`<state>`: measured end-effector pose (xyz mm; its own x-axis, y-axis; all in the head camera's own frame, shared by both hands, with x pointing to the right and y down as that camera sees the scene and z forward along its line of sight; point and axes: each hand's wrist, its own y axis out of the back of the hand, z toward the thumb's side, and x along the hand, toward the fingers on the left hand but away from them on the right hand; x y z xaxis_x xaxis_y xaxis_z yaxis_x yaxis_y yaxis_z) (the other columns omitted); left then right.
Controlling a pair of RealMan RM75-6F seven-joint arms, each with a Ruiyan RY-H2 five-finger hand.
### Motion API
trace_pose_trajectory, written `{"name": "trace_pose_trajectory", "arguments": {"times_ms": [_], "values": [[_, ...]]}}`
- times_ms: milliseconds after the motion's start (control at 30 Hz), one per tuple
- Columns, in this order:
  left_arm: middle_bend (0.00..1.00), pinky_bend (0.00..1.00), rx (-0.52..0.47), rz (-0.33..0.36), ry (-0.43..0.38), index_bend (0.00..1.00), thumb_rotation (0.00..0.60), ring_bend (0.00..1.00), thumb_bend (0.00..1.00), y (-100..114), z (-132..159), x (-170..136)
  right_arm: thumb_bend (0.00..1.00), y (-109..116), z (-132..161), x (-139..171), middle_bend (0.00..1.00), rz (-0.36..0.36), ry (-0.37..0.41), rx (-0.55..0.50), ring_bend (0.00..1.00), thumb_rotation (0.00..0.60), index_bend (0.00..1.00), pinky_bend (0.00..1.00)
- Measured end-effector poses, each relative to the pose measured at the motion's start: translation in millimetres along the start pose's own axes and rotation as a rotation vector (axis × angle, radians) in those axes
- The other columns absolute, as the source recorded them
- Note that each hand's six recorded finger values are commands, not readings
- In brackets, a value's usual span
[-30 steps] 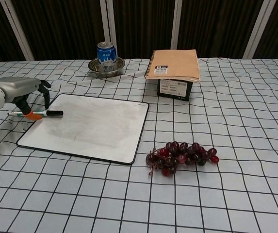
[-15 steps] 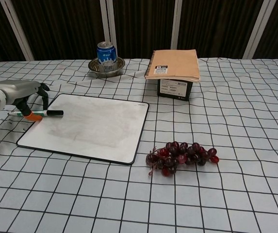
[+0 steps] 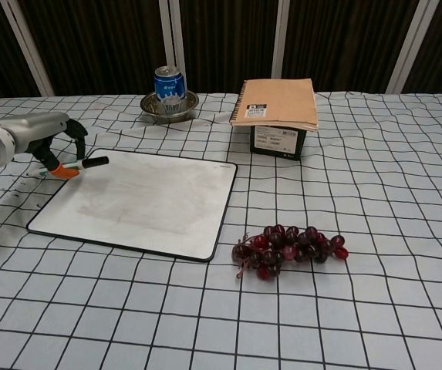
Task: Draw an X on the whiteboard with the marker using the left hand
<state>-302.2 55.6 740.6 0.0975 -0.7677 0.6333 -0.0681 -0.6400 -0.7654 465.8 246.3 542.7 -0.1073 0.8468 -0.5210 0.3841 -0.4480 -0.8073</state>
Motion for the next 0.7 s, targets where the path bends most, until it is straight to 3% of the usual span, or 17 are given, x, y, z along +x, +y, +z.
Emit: {"name": "trace_pose_trajectory", "arguments": {"times_ms": [167, 333, 467, 700], "values": [[0.12, 0.00, -0.164, 0.043, -0.049, 0.66, 0.600, 0.00, 0.55, 22, 24, -6, 0.35, 0, 0, -1, 0.00, 0.003, 0.000, -0.003, 0.00, 0.600, 0.00, 0.00], [0.14, 0.00, -0.408, 0.051, -0.119, 0.67, 0.600, 0.00, 0.55, 35, 54, -16, 0.35, 0, 0, -1, 0.00, 0.005, -0.001, -0.007, 0.00, 0.600, 0.00, 0.00], [0.15, 0.00, -0.585, 0.028, -0.181, 0.68, 0.600, 0.00, 0.55, 34, 75, -24, 0.35, 0, 0, -1, 0.00, 0.008, -0.004, -0.011, 0.00, 0.600, 0.00, 0.00], [0.17, 0.00, -0.869, -0.060, -0.274, 0.70, 0.600, 0.00, 0.55, 12, 113, -35, 0.35, 0, -2, -1, 0.00, 0.007, -0.008, -0.015, 0.00, 0.600, 0.00, 0.00]]}}
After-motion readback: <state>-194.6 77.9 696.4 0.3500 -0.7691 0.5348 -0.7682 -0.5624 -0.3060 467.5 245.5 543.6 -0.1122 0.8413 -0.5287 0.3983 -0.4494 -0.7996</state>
